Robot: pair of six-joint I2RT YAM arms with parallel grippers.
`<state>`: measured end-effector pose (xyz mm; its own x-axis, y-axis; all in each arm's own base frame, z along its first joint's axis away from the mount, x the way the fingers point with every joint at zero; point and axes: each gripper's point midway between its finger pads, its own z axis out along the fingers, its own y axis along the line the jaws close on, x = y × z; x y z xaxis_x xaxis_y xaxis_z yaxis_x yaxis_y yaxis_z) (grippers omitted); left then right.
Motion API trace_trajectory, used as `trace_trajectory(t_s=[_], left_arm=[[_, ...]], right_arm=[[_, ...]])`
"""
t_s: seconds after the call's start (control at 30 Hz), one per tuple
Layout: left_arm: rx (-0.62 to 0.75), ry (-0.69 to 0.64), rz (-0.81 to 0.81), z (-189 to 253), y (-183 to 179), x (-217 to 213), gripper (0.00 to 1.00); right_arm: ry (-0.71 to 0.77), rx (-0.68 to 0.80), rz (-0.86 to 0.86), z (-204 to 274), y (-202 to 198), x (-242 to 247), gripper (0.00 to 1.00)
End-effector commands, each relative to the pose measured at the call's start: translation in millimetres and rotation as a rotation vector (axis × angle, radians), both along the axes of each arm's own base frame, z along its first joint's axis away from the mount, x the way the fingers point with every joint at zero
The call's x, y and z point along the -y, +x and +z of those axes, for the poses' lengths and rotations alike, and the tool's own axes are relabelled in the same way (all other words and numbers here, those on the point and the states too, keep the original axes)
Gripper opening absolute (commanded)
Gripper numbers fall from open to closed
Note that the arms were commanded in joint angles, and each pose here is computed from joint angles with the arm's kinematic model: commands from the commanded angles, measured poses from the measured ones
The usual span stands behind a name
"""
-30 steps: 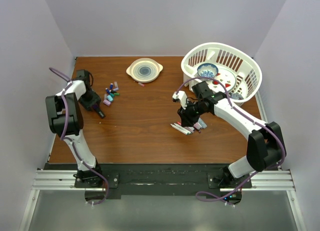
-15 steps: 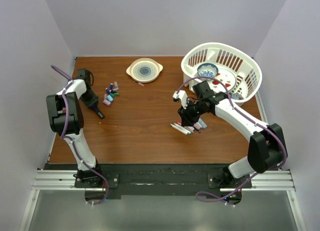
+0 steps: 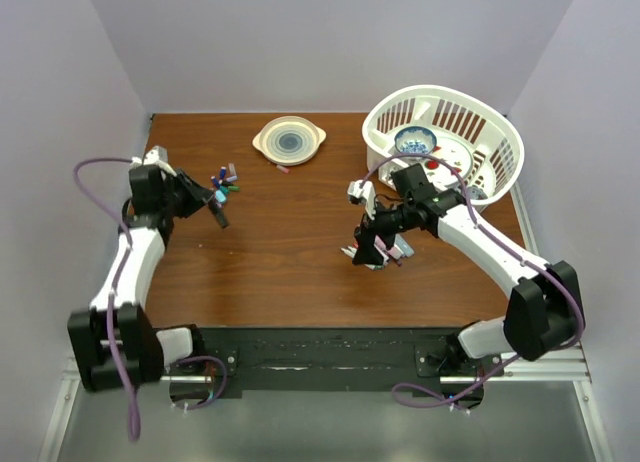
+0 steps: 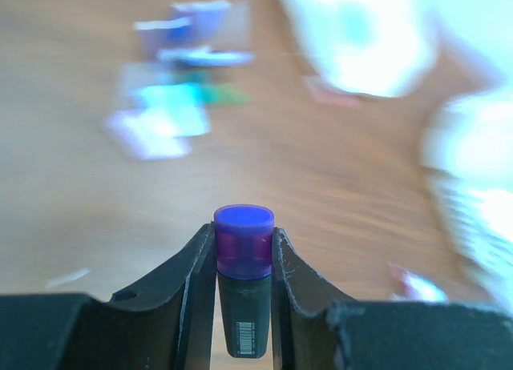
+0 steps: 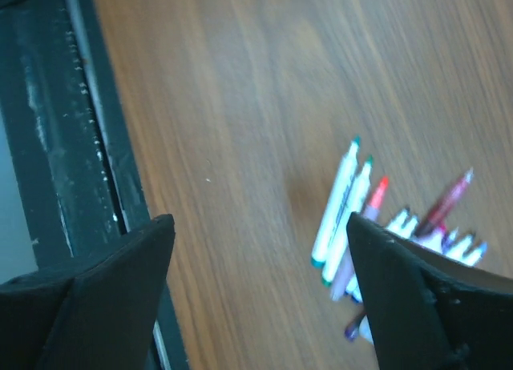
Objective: Open the pen caps
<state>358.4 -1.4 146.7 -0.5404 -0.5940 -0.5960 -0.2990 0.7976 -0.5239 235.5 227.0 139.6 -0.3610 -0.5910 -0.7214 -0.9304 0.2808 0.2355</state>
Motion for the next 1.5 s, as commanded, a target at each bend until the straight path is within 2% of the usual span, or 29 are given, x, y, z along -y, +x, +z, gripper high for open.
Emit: trace_trajectory(t_s=[0.0,0.03,0.07,0.1,0.13,0.27,0.3,0.4,0.43,0.53,0.73,0.97,1.03,1.2,1.3,1.33,1.4,1.47], left_arm=[[0.447,-0.332,-0.489,79.7,-17.5,133.7,0.0],[0.455,-0.37,-0.535,78.1,-29.6,153.7,0.0],[0.465,-0.418,-0.538,83.4,-33.9,168.0,0.0],[0.537,-0.448,-0.619,99.9,-46.0,196.2,0.0],[0.536,-0.467,-0.637,97.7,-50.8,206.8,0.0],[0.577,-0.536,-0.624,105.5,-58.0,237.2,0.0],[0.594,-0.555,-0.644,108.8,-63.0,246.6,0.0],[0.559,-0.591,-0.621,98.5,-65.0,262.7,0.0],[0.537,-0.59,-0.612,91.5,-64.2,266.9,0.0],[0.496,-0.581,-0.575,79.8,-67.0,280.5,0.0],[0.445,-0.514,-0.456,65.1,-63.8,285.6,0.0],[0.407,-0.498,-0.428,56.6,-68.3,297.3,0.0],[0.396,-0.494,-0.421,52.8,-69.8,301.0,0.0],[0.388,-0.478,-0.419,53.1,-72.9,314.4,0.0],[0.39,-0.457,-0.418,52.1,-72.4,319.7,0.0],[0.396,-0.456,-0.424,53.1,-72.9,320.8,0.0],[0.42,-0.451,-0.422,59.9,-70.0,319.9,0.0],[0.415,-0.372,-0.355,53.5,-57.6,304.1,0.0]], right_arm=[[0.294,-0.063,0.13,39.9,-34.3,-32.6,0.99],[0.357,-0.049,0.145,40.0,-35.5,-38.3,0.99],[0.399,-0.113,0.127,45.3,-42.2,-41.8,0.99],[0.437,-0.13,0.149,50.3,-47.8,-44.3,0.99],[0.447,-0.126,0.152,51.8,-46.7,-46.5,0.99],[0.39,-0.123,0.024,45.3,-26.7,-50.6,0.99],[0.38,-0.11,-0.006,43.2,-21.8,-51.0,0.96],[0.354,-0.073,-0.112,36.0,-5.9,-50.4,0.89],[0.352,-0.075,-0.148,34.1,-1.1,-50.6,0.84],[0.359,-0.091,-0.177,31.1,-0.2,-54.7,0.77],[0.333,-0.093,-0.252,24.8,6.9,-58.7,0.72],[0.297,-0.097,-0.34,16.3,18.2,-58.3,0.6],[0.288,-0.099,-0.356,13.0,21.0,-57.7,0.53],[0.278,-0.112,-0.363,9.0,22.2,-61.1,0.42],[0.275,-0.135,-0.343,6.1,19.5,-66.6,0.2],[0.274,-0.148,-0.331,5.6,17.8,-67.7,0.0],[0.269,-0.193,-0.284,5.9,9.4,-71.6,0.0],[0.282,-0.235,-0.168,8.8,-10.5,-79.3,0.0]])
